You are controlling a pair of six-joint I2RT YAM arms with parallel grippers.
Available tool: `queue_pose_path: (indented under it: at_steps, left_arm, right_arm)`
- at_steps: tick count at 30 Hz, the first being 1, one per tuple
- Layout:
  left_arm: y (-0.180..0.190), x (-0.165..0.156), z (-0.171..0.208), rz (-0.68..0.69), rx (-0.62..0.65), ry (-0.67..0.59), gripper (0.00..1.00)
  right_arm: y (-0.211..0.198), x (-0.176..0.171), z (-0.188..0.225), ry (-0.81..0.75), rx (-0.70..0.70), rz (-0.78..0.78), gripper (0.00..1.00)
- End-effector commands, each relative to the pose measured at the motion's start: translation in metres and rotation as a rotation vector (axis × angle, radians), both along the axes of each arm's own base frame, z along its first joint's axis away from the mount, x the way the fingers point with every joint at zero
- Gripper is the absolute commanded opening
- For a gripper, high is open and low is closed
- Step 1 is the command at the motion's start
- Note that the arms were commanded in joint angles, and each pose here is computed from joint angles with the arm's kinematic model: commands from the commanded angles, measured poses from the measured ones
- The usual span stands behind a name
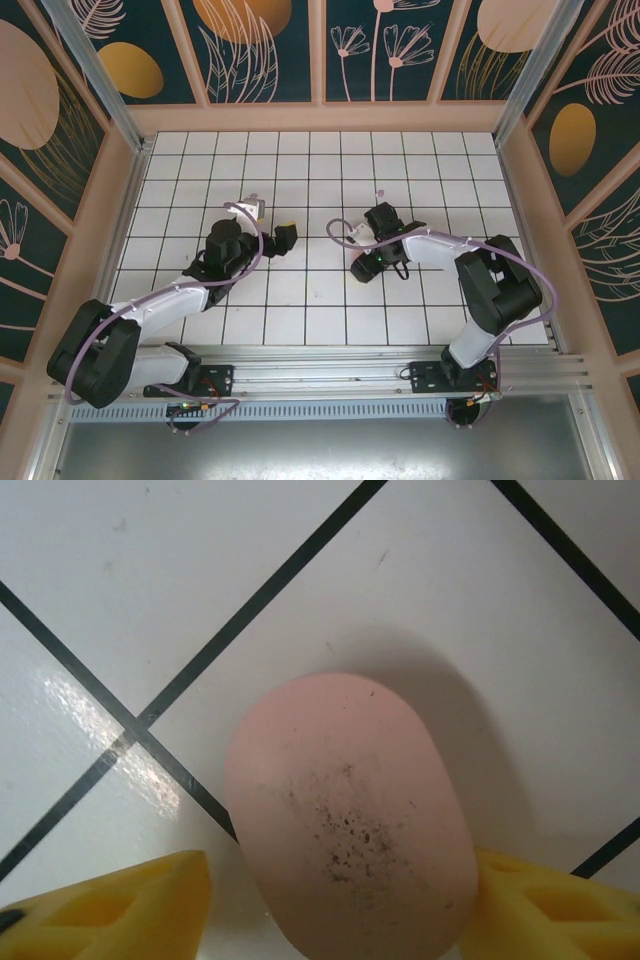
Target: Insert wireless bluetooth earbuds into charging case
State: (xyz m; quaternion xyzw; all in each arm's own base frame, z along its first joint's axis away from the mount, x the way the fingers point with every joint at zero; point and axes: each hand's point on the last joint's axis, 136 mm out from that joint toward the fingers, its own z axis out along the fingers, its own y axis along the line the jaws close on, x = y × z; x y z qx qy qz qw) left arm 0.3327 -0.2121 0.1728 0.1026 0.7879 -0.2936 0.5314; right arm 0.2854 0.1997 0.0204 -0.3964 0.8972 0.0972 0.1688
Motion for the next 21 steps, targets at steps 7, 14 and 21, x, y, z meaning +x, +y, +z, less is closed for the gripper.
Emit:
queue_pose_path:
  at_steps: [7,14,21]
  left_arm:
    - [-0.018,-0.014,0.032,-0.147,0.018,-0.122,0.95]
    - [-0.015,-0.028,0.038,-0.211,0.129,-0.243,0.89]
    - [-0.028,-0.065,0.038,-0.447,0.281,-0.417,0.79]
  right_arm:
    - [-0.002,0.003,0.004,0.001,-0.05,0.036,0.39]
    - [0.008,-0.001,0.01,-0.001,-0.032,0.074,0.32]
    - [0.024,-0.003,0.032,-0.043,0.052,0.135,0.26]
